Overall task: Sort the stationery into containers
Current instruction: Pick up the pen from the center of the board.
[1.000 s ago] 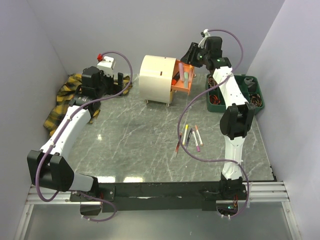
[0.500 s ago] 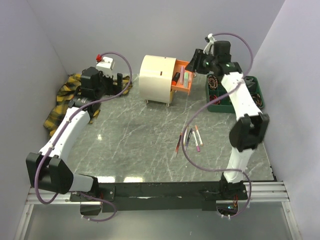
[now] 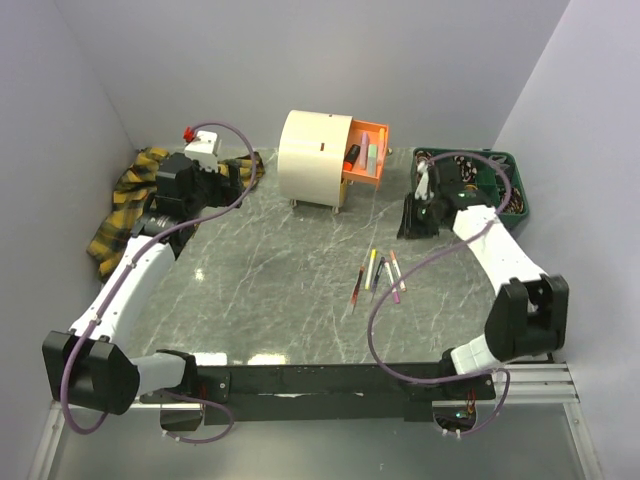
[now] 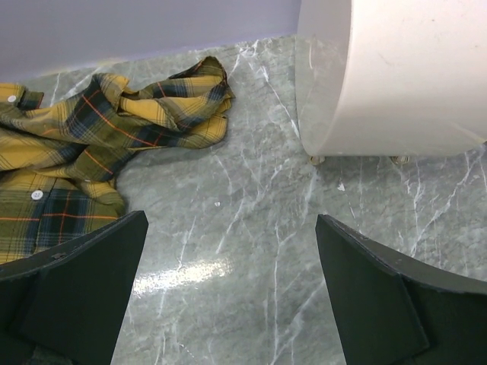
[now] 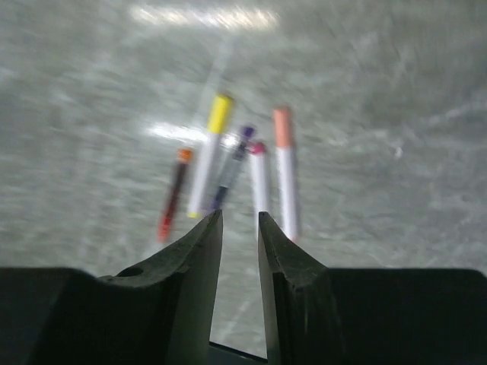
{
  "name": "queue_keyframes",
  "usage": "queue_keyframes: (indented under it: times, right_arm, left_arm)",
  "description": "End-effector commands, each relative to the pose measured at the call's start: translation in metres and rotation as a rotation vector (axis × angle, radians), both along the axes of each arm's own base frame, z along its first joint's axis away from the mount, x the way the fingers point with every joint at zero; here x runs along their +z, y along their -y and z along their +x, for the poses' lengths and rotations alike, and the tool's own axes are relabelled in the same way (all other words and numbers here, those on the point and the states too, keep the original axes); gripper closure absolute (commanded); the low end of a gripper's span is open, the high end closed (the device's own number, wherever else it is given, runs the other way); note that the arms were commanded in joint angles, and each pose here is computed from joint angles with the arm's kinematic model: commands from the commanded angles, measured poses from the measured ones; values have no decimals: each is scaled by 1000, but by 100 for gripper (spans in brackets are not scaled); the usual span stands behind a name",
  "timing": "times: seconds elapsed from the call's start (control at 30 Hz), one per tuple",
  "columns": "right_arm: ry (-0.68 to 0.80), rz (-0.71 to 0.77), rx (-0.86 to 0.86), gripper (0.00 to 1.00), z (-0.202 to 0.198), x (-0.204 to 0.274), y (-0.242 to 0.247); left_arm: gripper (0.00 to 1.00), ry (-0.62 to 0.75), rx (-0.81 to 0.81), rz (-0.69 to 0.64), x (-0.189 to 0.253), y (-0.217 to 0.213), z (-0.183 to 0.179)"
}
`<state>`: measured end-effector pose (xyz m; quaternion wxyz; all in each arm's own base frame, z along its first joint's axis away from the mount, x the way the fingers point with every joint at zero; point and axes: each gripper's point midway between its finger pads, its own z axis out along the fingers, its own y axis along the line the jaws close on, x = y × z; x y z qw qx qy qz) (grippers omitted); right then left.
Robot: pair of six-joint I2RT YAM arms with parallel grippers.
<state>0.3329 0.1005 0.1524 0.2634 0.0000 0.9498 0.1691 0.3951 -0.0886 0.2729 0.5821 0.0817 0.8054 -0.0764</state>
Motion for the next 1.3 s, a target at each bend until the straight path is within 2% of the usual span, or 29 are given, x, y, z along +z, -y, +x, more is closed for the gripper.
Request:
queue_keyframes:
  times: [0.0, 0.23, 0.4, 0.6, 1.0, 1.1, 1.13, 1.2, 1.27]
  right_arm:
    - [-19, -189, 31, 67, -3, -29, 26]
    - [-50, -268, 140, 67, 5, -58, 24]
    - [-88, -259, 185, 62, 6, -74, 10]
    - [-168, -267, 178, 59, -3, -101, 9]
    - [-260, -296, 209, 61, -4, -133, 5]
    - [-279, -307, 219, 67, -8, -140, 5]
    - [-289, -307, 222, 76, -11, -143, 5]
    - [-296, -305, 223, 89, -15, -143, 5]
    - [-300, -298, 215, 97, -20, -137, 6]
  left_arm:
    - [1, 55, 1, -42, 19, 0, -7]
    - [1, 32, 16, -41, 8, -6, -13]
    - [1, 20, 19, -37, 3, -8, -16]
    - [1, 24, 30, -14, 3, -12, -20]
    - [1, 3, 61, -23, -6, -23, -19]
    - [1, -1, 64, -28, -7, -25, -18]
    - [1, 0, 63, -30, -7, -24, -18]
    - [1, -2, 66, -35, -8, -26, -16]
    - [1, 1, 65, -42, -5, -27, -14]
